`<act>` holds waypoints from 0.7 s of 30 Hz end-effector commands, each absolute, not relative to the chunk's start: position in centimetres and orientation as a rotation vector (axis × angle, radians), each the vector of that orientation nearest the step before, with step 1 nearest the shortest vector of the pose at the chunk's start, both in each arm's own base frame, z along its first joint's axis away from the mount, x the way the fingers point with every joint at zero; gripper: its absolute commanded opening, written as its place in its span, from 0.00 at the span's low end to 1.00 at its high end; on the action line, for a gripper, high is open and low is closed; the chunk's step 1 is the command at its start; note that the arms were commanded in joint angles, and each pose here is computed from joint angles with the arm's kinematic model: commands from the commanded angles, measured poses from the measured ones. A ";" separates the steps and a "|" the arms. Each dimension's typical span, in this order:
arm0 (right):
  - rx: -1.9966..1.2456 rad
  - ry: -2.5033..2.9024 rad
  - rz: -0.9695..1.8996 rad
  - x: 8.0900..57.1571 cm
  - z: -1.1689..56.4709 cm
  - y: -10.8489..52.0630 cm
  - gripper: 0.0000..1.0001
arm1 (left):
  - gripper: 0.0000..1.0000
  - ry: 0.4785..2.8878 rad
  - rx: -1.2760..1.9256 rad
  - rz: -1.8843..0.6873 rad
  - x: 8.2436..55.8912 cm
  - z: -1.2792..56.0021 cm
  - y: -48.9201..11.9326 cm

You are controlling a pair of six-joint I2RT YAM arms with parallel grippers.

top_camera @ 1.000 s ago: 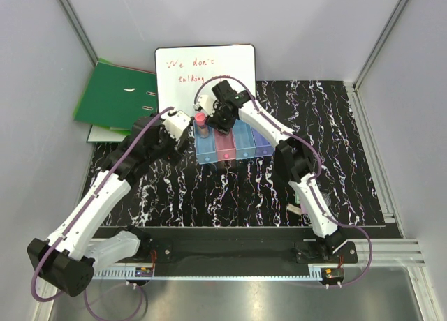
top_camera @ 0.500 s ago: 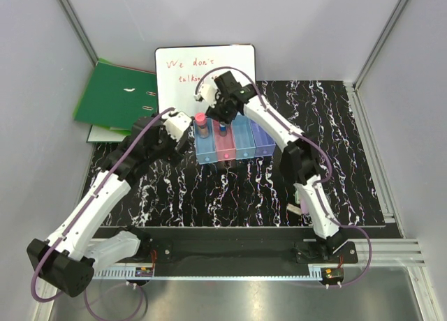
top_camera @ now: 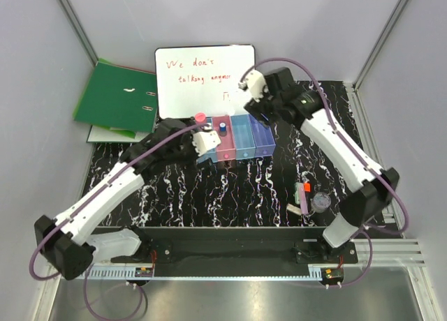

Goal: Sort the stationery into containers
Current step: Pick up the stationery from the corner of the board.

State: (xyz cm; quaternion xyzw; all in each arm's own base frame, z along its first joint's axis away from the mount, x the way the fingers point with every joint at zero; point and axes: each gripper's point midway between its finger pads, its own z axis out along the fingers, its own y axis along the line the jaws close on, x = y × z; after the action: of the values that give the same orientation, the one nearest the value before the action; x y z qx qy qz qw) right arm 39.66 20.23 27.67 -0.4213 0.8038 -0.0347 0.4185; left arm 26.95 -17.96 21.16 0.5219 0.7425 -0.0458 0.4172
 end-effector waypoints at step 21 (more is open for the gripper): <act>-1.581 2.296 -0.190 17.1 10.8 3.2 0.93 | 0.99 1.672 1.451 -0.067 25.3 25.6 -19.9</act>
State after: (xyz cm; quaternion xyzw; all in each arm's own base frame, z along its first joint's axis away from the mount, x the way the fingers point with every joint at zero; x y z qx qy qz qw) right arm 18.44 4.66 12.64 -0.5214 0.8237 -0.0679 0.2121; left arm 25.33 -20.10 23.73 0.5853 0.6874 -0.0370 0.4284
